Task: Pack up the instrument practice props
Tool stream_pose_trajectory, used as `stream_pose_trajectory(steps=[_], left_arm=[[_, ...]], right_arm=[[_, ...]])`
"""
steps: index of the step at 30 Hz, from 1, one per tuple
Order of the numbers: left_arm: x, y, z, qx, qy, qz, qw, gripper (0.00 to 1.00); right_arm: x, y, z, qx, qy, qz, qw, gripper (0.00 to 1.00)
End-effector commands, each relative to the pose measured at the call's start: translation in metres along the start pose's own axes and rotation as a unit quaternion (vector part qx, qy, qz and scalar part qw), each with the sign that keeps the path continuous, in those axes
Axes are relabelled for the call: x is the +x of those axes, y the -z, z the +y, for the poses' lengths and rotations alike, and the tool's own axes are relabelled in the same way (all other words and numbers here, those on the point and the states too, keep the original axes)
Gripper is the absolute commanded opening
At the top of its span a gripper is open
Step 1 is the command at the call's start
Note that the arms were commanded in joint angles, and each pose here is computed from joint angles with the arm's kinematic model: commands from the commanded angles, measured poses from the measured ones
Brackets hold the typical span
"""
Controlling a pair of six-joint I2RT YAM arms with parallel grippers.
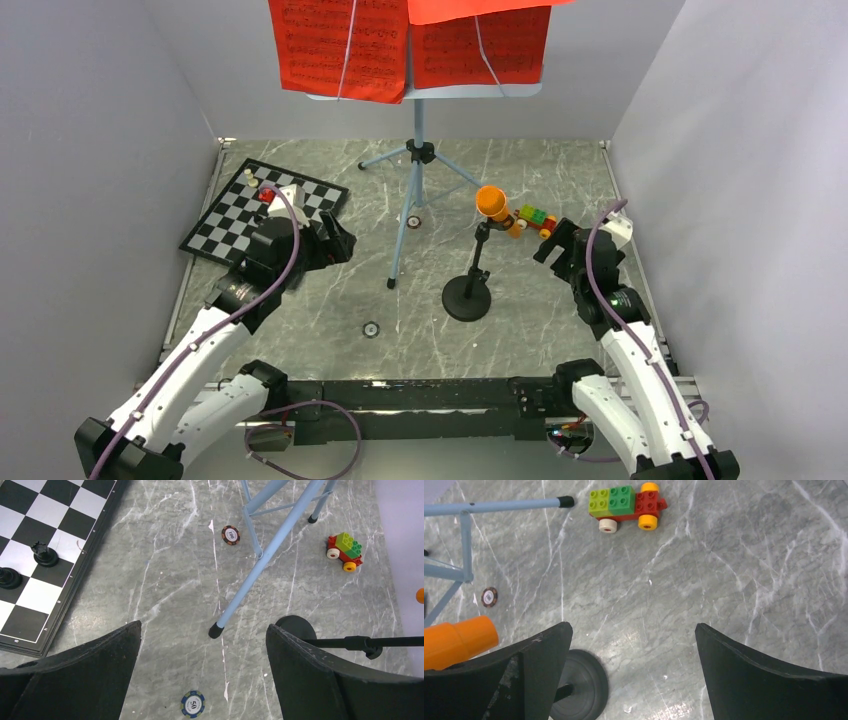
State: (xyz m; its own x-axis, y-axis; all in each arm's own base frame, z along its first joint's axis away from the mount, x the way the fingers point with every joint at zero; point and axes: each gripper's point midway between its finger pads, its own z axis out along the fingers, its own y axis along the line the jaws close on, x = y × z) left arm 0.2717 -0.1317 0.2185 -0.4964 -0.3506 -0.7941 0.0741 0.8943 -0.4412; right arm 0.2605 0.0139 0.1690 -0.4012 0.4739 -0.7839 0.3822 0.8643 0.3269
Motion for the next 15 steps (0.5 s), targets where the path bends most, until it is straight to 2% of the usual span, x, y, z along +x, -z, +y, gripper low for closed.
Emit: stream_pose_trajectory(steps=[1, 15], left_arm=[[-0.012, 0.004, -0.004, 0.013, -0.006, -0.025, 1.000, 0.99], [-0.006, 0.002, -0.010, 0.042, -0.040, -0.016, 0.998, 0.99]], right_arm=[[-0.021, 0.014, 0.002, -0.002, -0.003, -0.032, 0.999, 1.00], [-0.037, 0.057, -0.004, -0.023, 0.040, -0.046, 0.998, 0.99]])
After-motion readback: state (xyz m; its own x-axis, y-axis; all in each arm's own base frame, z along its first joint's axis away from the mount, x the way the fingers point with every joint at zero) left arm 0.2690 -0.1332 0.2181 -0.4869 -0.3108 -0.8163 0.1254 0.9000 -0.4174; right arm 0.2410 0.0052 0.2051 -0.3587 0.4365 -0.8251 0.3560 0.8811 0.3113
